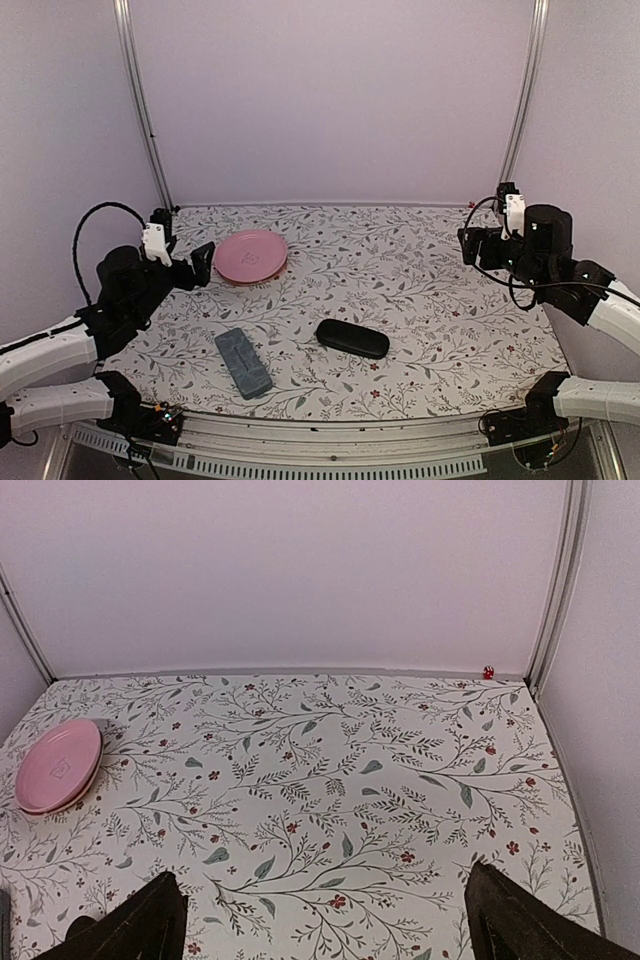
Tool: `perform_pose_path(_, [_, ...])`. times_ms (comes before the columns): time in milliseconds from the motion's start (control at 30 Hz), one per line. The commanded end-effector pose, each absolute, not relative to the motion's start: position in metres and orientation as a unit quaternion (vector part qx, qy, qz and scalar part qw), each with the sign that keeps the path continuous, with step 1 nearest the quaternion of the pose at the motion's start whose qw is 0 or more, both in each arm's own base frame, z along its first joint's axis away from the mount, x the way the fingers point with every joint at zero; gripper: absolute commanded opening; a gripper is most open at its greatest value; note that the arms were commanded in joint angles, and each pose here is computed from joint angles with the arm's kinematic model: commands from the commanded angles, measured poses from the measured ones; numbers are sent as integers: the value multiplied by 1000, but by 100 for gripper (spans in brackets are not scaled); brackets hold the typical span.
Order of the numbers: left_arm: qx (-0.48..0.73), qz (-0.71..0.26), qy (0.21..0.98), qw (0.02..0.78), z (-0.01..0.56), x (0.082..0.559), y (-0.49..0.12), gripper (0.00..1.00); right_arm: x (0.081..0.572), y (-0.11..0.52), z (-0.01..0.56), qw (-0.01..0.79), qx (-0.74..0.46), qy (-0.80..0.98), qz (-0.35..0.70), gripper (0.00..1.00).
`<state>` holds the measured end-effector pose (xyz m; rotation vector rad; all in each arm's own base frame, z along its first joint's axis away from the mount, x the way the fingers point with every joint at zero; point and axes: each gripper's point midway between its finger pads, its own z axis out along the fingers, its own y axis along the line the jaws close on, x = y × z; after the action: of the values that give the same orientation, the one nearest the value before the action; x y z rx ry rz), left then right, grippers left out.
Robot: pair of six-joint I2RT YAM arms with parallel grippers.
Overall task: Organize the sunglasses
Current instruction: Reset both arms
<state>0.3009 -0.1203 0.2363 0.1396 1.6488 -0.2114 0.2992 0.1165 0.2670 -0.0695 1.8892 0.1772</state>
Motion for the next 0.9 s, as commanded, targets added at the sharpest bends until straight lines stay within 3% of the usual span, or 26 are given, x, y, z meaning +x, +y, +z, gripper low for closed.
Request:
perform_pose_path(0, [61,-86,730,676,234,302,-116,99,300,117,270,590,-31,803,79,99])
perform_pose_path(867, [53,-89,726,680,237,298,-113,99,297,115,272,595,-28,799,82,99])
